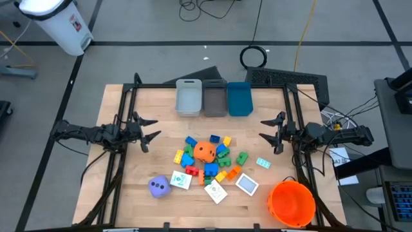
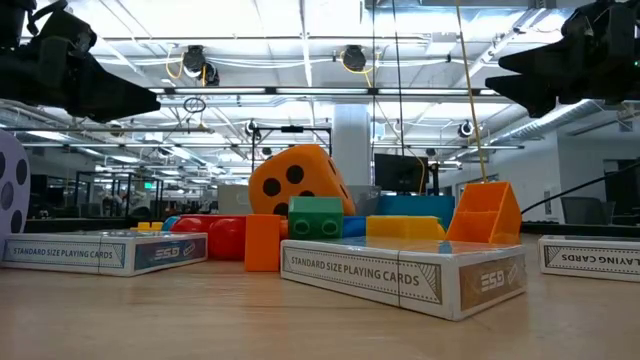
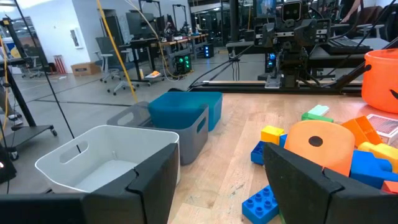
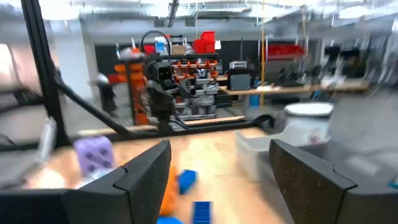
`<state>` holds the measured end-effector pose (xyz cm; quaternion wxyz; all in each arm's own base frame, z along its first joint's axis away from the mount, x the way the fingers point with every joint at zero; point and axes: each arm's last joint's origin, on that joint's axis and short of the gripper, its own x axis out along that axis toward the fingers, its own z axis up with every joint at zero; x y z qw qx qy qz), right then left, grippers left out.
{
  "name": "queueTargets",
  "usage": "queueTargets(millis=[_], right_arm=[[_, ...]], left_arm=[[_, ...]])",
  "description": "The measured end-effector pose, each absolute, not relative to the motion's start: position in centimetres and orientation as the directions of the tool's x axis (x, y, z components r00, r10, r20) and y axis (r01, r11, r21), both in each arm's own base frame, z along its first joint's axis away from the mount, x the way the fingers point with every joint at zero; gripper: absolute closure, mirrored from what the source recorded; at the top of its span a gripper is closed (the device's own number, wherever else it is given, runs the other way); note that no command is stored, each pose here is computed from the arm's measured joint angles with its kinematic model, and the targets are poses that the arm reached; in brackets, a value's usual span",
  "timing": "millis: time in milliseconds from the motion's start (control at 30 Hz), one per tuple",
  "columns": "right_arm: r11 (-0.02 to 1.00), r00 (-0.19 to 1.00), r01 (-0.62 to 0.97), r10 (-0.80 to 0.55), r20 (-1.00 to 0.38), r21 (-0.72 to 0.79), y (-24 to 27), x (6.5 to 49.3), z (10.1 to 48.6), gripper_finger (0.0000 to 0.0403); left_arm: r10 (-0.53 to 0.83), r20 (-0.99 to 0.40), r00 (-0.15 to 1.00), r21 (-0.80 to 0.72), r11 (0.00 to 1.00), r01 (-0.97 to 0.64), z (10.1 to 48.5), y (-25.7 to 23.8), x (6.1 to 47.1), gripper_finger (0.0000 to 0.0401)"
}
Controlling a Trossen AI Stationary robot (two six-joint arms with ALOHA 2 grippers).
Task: Pick & Place Toys
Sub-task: Put the light blue game piece into the blue bin
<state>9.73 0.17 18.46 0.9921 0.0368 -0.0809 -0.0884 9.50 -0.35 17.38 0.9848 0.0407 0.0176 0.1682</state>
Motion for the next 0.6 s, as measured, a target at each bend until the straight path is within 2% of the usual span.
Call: queueTargets(millis=[133, 233, 333, 467, 600], right_arm=[[0.911, 0.971, 0.108, -0.182, 0.154, 0.398, 0.17, 9.73, 18.47, 0.0138], [0.834, 0.970, 0.073, -0.186, 0.154, 0.546, 0.16, 9.73, 18.47, 0.0138], [0.791, 0.970, 0.054, -0.185, 0.155, 0.609, 0.16, 9.73, 18.48, 0.0138], [0.795, 0.968, 0.057, -0.192, 0.162, 0.603, 0.14, 9.71, 18.55, 0.0138], [0.759, 0.932, 0.161, -0.326, 0.155, 0.631, -0.25, 9.63, 18.55, 0.0138]], left_arm=[[0.332, -0.021, 0.943, 0.086, 0.940, -0.329, 17.38, -0.35, 9.50, 0.0160], [0.332, -0.021, 0.943, 0.086, 0.940, -0.330, 17.37, -0.35, 9.50, 0.0160], [0.332, -0.021, 0.943, 0.086, 0.940, -0.329, 17.37, -0.35, 9.50, 0.0160], [0.333, -0.021, 0.943, 0.086, 0.940, -0.330, 17.37, -0.35, 9.50, 0.0160], [0.332, -0.021, 0.943, 0.086, 0.940, -0.330, 17.38, -0.35, 9.50, 0.0160]])
